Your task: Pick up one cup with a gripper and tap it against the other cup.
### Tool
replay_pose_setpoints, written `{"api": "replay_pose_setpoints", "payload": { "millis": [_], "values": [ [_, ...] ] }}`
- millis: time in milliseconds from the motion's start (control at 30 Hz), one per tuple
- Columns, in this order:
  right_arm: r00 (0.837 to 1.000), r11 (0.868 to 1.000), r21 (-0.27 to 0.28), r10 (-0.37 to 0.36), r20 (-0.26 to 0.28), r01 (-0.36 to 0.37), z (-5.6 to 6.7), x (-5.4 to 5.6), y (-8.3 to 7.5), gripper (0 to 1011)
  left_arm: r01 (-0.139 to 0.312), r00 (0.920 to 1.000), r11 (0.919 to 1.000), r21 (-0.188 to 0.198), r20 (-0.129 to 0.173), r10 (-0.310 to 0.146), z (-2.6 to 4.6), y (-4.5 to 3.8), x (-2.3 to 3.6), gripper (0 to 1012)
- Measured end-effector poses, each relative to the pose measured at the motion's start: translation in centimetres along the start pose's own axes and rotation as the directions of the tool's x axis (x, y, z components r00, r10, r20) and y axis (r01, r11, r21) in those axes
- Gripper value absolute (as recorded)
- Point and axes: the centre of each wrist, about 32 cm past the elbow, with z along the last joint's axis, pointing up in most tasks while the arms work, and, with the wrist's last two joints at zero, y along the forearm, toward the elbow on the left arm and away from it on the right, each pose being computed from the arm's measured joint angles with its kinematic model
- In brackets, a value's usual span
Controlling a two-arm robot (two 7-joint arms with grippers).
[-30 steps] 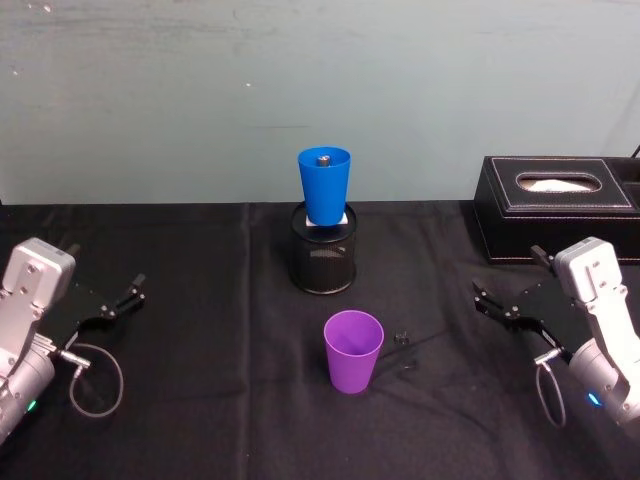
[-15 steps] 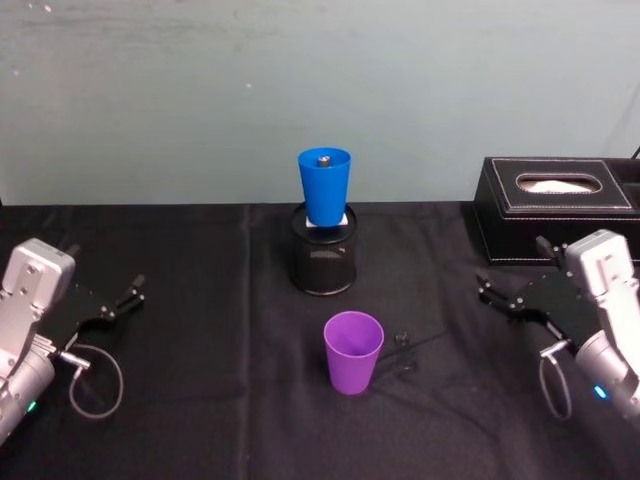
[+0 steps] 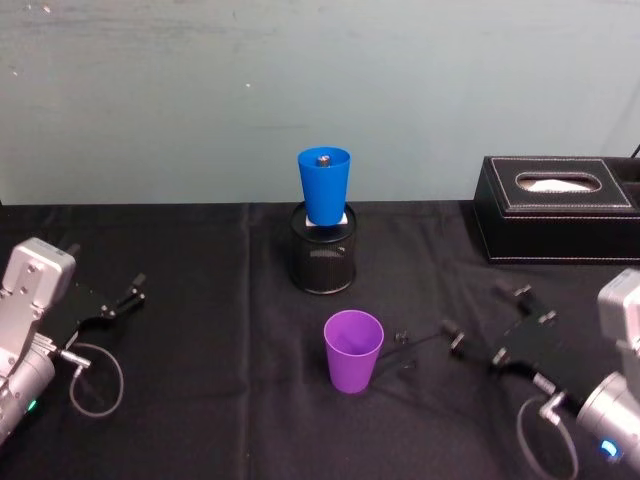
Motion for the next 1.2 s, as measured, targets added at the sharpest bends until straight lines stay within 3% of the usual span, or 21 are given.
{"api": "replay_pose_setpoints", "payload": {
  "millis": [233, 400, 700, 1200],
  "values": [
    [0.982, 0.984, 0.005, 0.179, -0.061, -0.179, -1.1, -2.0, 0.8, 1003, 0.000, 1.0000, 1.0000, 0.000, 0.000, 0.000, 0.00, 0.00, 0.00, 1000],
    [0.969, 0.973, -0.004, 0.228, -0.093, -0.230, -1.6, -2.8, 1.9, 1002, 0.000, 1.0000, 1.0000, 0.000, 0.000, 0.000, 0.00, 0.00, 0.00, 1000],
    [0.959, 0.965, -0.010, 0.261, -0.112, -0.264, -2.1, -3.6, 4.1, 1003, 0.000, 1.0000, 1.0000, 0.000, 0.000, 0.000, 0.00, 0.00, 0.00, 1000],
    [0.961, 0.965, -0.005, 0.259, -0.097, -0.260, -2.2, -3.8, 7.5, 1003, 0.000, 1.0000, 1.0000, 0.000, 0.000, 0.000, 0.00, 0.00, 0.00, 1000]
  ]
}}
